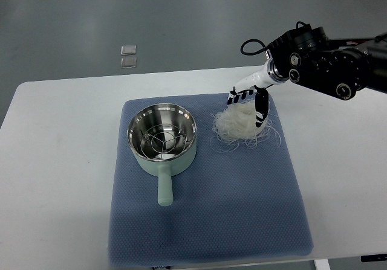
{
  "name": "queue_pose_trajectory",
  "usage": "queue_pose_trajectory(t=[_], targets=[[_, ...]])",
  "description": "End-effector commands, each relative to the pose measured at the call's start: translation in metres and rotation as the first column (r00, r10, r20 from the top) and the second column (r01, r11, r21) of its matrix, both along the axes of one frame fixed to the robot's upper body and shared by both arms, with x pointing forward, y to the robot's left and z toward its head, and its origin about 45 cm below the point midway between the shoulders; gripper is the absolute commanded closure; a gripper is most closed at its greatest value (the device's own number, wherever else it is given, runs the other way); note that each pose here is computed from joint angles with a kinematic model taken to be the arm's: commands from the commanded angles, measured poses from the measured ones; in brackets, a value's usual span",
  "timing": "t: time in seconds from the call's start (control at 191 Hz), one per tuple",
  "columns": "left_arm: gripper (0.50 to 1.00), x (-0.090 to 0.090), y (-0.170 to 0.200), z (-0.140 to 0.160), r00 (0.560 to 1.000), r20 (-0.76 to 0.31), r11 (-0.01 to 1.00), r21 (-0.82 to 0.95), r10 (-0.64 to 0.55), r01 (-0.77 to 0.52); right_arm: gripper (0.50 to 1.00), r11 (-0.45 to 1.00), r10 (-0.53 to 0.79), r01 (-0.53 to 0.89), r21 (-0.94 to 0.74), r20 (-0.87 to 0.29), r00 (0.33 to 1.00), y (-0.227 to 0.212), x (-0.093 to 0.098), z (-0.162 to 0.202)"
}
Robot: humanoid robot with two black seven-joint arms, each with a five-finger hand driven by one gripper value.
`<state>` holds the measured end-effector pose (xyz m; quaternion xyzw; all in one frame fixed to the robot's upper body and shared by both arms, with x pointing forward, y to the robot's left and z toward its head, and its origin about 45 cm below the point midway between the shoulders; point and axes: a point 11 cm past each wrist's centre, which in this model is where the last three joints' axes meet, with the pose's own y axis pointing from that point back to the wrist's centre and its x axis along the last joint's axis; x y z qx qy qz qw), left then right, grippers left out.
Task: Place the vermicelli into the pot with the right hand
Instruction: 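Reach the right hand over and down onto the white vermicelli bundle, then close the right hand fingers around the vermicelli, then lift the vermicelli with the right hand and carry it above the pot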
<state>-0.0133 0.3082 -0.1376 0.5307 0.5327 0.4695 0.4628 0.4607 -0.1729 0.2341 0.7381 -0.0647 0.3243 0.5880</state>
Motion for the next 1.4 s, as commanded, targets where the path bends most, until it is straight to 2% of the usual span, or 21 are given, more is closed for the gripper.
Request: queue_pose_trajectory(t=[0.0, 0.204, 0.315, 0.43, 0.446, 0.451, 0.456, 0.461, 0.467, 0.472, 0.477, 0.482, 0.487, 0.498, 0.503, 0.697, 0.87, 1.033, 1.164, 1.274, 1.394], targets=[[0.5, 0.0, 0.0, 0.0, 1.0, 0.0, 1.0, 0.0, -0.001, 0.001, 0.572, 1.0, -0.003, 0.003, 0.018, 0.016, 1.0, 0.007, -0.001, -0.013], [0.5, 0.0, 0.001, 0.0, 1.0, 0.001, 1.0, 0.002, 0.001, -0.001, 0.579, 1.0, -0.009, 0.009, 0.01, 0.035, 0.999, 0.008, -0.004, -0.037], [0.5, -0.001, 0.001, 0.0, 1.0, -0.001, 1.0, 0.002, 0.0, 0.0, 0.615, 1.0, -0.007, 0.006, 0.019, 0.056, 0.998, 0.004, -0.003, -0.044], [0.5, -0.001, 0.001, 0.0, 1.0, -0.001, 1.0, 0.002, 0.0, 0.0, 0.765, 1.0, 0.011, -0.012, 0.012, 0.06, 0.998, -0.001, -0.004, -0.049], [0.5, -0.001, 0.001, 0.0, 1.0, -0.001, 1.0, 0.002, 0.0, 0.0, 0.813, 1.0, 0.014, -0.015, 0.009, 0.066, 0.998, -0.001, -0.003, -0.049], [0.5, -0.001, 0.001, 0.0, 1.0, -0.001, 1.0, 0.002, 0.0, 0.0, 0.814, 1.0, 0.014, -0.015, 0.009, 0.066, 0.998, -0.001, -0.003, -0.049], [0.5, -0.001, 0.001, 0.0, 1.0, -0.001, 1.0, 0.002, 0.0, 0.0, 0.846, 1.0, 0.014, -0.015, 0.007, 0.068, 0.998, -0.001, -0.003, -0.049], [0.5, -0.001, 0.001, 0.0, 1.0, -0.001, 1.0, 0.002, 0.0, 0.0, 0.846, 1.0, 0.014, -0.015, 0.007, 0.068, 0.998, -0.001, -0.003, -0.049], [0.5, -0.001, 0.001, 0.0, 1.0, -0.001, 1.0, 0.002, 0.0, 0.0, 0.887, 1.0, 0.015, -0.015, 0.005, 0.072, 0.997, -0.002, -0.002, -0.049], [0.5, -0.001, 0.001, 0.0, 1.0, -0.001, 1.0, 0.002, 0.0, 0.0, 0.887, 1.0, 0.015, -0.015, 0.005, 0.072, 0.997, -0.002, -0.002, -0.049], [0.5, -0.001, 0.001, 0.0, 1.0, -0.001, 1.0, 0.002, 0.0, 0.0, 0.928, 1.0, 0.016, -0.017, 0.004, 0.075, 0.997, -0.002, -0.002, -0.049], [0.5, -0.001, 0.001, 0.0, 1.0, -0.001, 1.0, 0.002, 0.0, 0.0, 0.928, 1.0, 0.016, -0.017, 0.003, 0.075, 0.997, -0.002, -0.002, -0.049], [0.5, -0.001, 0.001, 0.0, 1.0, -0.001, 1.0, 0.002, 0.0, 0.0, 0.969, 1.0, 0.016, -0.016, 0.001, 0.077, 0.997, -0.003, -0.002, -0.049], [0.5, -0.001, 0.001, 0.0, 1.0, -0.001, 1.0, 0.002, 0.0, 0.0, 0.969, 1.0, 0.016, -0.016, 0.001, 0.077, 0.997, -0.003, -0.002, -0.049], [0.5, -0.001, 0.001, 0.0, 1.0, -0.001, 1.0, 0.002, 0.0, 0.0, 1.0, 1.0, 0.018, -0.018, -0.001, 0.079, 0.997, -0.003, -0.002, -0.049], [0.5, -0.001, 0.002, 0.0, 1.0, -0.001, 1.0, 0.005, 0.0, 0.0, 1.0, 1.0, 0.023, -0.021, -0.017, 0.104, 0.994, -0.007, 0.005, -0.035], [0.5, -0.001, 0.003, 0.0, 1.0, -0.001, 1.0, 0.01, 0.002, -0.002, 1.0, 0.999, 0.047, -0.049, 0.005, 0.159, 0.986, 0.0, 0.018, 0.019], [0.5, -0.001, 0.003, 0.0, 1.0, -0.001, 1.0, 0.01, 0.002, -0.002, 1.0, 0.997, 0.063, -0.073, 0.04, 0.217, 0.974, 0.006, 0.024, 0.09], [0.5, -0.001, 0.002, 0.0, 1.0, -0.001, 1.0, 0.006, 0.002, -0.002, 1.0, 0.991, 0.073, -0.099, 0.086, 0.26, 0.963, 0.009, 0.018, 0.159], [0.5, -0.001, 0.001, 0.0, 1.0, -0.001, 1.0, 0.003, 0.0, 0.0, 1.0, 0.988, 0.1, -0.132, 0.085, 0.305, 0.947, 0.006, 0.003, 0.221], [0.5, -0.001, 0.0, 0.0, 1.0, -0.001, 1.0, 0.0, 0.0, 0.0, 1.0, 0.983, 0.126, -0.164, 0.082, 0.348, 0.929, 0.007, -0.012, 0.262]])
